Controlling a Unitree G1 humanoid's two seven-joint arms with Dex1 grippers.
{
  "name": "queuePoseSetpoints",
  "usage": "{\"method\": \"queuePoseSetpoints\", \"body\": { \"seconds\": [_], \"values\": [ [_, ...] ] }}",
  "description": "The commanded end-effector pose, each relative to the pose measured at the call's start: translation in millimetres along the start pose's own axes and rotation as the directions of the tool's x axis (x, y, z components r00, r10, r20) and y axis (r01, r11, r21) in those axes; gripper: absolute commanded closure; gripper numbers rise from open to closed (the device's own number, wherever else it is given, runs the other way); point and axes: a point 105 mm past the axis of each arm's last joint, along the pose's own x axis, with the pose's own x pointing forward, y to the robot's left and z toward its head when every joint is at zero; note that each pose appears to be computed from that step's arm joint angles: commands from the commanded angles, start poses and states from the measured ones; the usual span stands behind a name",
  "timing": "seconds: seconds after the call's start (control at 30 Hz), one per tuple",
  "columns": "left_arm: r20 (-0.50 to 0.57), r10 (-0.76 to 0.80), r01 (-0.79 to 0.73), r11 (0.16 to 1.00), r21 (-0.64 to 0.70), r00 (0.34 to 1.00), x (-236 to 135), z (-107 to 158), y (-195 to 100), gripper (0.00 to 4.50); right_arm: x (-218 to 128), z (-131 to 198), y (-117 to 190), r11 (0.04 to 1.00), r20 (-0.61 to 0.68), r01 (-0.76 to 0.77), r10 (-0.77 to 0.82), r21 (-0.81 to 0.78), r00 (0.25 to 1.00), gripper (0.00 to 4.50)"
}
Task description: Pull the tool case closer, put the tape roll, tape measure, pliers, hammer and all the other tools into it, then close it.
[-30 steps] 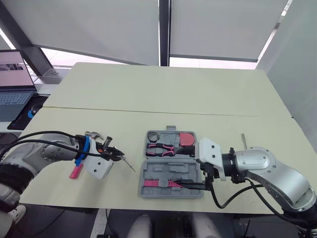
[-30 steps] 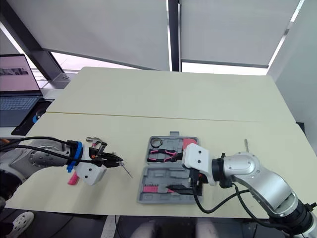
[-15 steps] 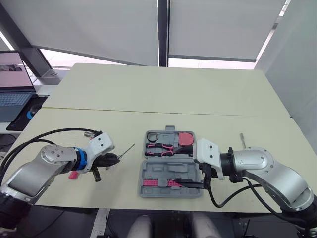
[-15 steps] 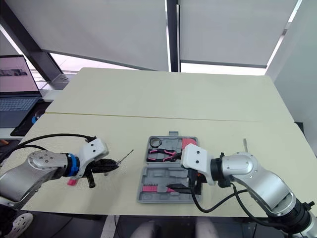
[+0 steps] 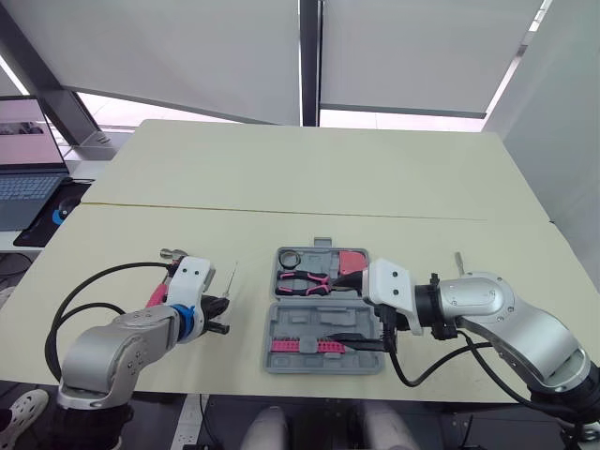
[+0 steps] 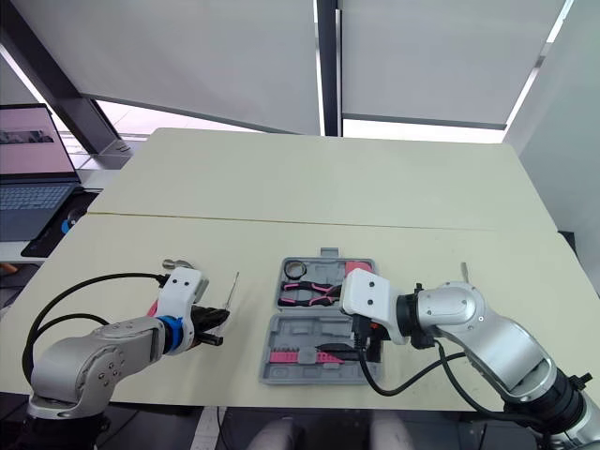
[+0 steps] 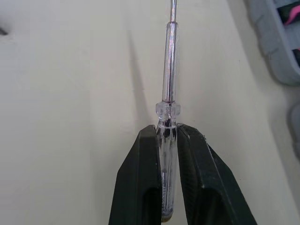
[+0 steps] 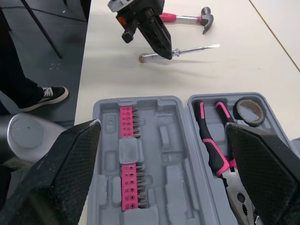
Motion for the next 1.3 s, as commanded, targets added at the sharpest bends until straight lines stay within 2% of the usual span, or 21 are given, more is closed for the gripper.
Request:
{"method": "queuePoseSetpoints", "body": {
  "seconds": [0.03,0.27,0.33,0.43,0.53,0.63,0.7,0.8,0.9,0.93,1.0,1.2,1.3],
  "values": [
    [0.011,0.097,-0.096,0.995,-0.013,0.995,0,-2,13,4.32,-2,8,-2,0.999,0.013,-0.003,0.003,-0.039,1.0,0.0],
    [0.009,0.104,-0.104,0.994,-0.023,0.995,5,-9,14,4.32,-3,7,-2,0.999,0.009,-0.009,0.01,-0.043,1.0,0.0],
    [0.034,0.112,-0.111,0.993,-0.036,0.993,2,-6,17,3.61,-4,7,-2,0.999,0.009,-0.009,0.009,-0.043,1.0,0.0],
    [0.067,0.118,-0.116,0.993,-0.037,0.991,-2,-2,17,2.85,-4,6,-2,0.999,0.01,-0.008,0.008,-0.041,1.0,0.0],
    [0.11,0.119,-0.114,0.992,-0.048,0.987,-11,2,14,1.84,-5,6,-1,0.999,0.012,-0.007,0.008,-0.038,1.0,0.0],
    [0.171,0.12,-0.119,0.993,-0.017,0.978,-21,8,11,0.91,-6,5,0,0.999,0.014,-0.009,0.009,-0.035,1.0,0.0],
    [0.262,0.057,-0.073,0.996,0.051,0.963,-26,17,-2,0.29,-6,5,0,0.999,0.015,-0.009,0.009,-0.034,1.0,0.0],
    [0.305,-0.03,-0.022,0.986,0.166,0.952,-29,10,-16,0.29,-7,5,-2,0.999,0.018,-0.002,0.003,-0.043,1.0,0.0],
    [0.318,-0.041,0.009,0.995,0.104,0.947,-23,-3,-13,0.29,-7,6,-5,0.999,0.023,0.001,0.001,-0.05,1.0,0.0],
    [0.317,-0.057,0.013,0.99,0.139,0.947,-22,-5,-13,0.29,-7,6,-5,0.999,0.021,-0.001,0.002,-0.052,1.0,0.0],
    [0.323,-0.028,-0.005,0.995,0.1,0.946,-17,-8,-8,0.29,-8,5,-5,0.998,0.016,-0.006,0.007,-0.056,1.0,0.0],
    [0.371,-0.052,0.032,0.998,0.059,0.927,-6,8,-4,0.29,-7,5,-5,0.998,0.012,-0.011,0.012,-0.06,1.0,0.0],
    [0.314,-0.099,0.075,0.993,0.086,0.944,0,2,-1,0.29,-6,6,-4,0.998,0.016,-0.015,0.016,-0.059,1.0,0.0]
  ]
}}
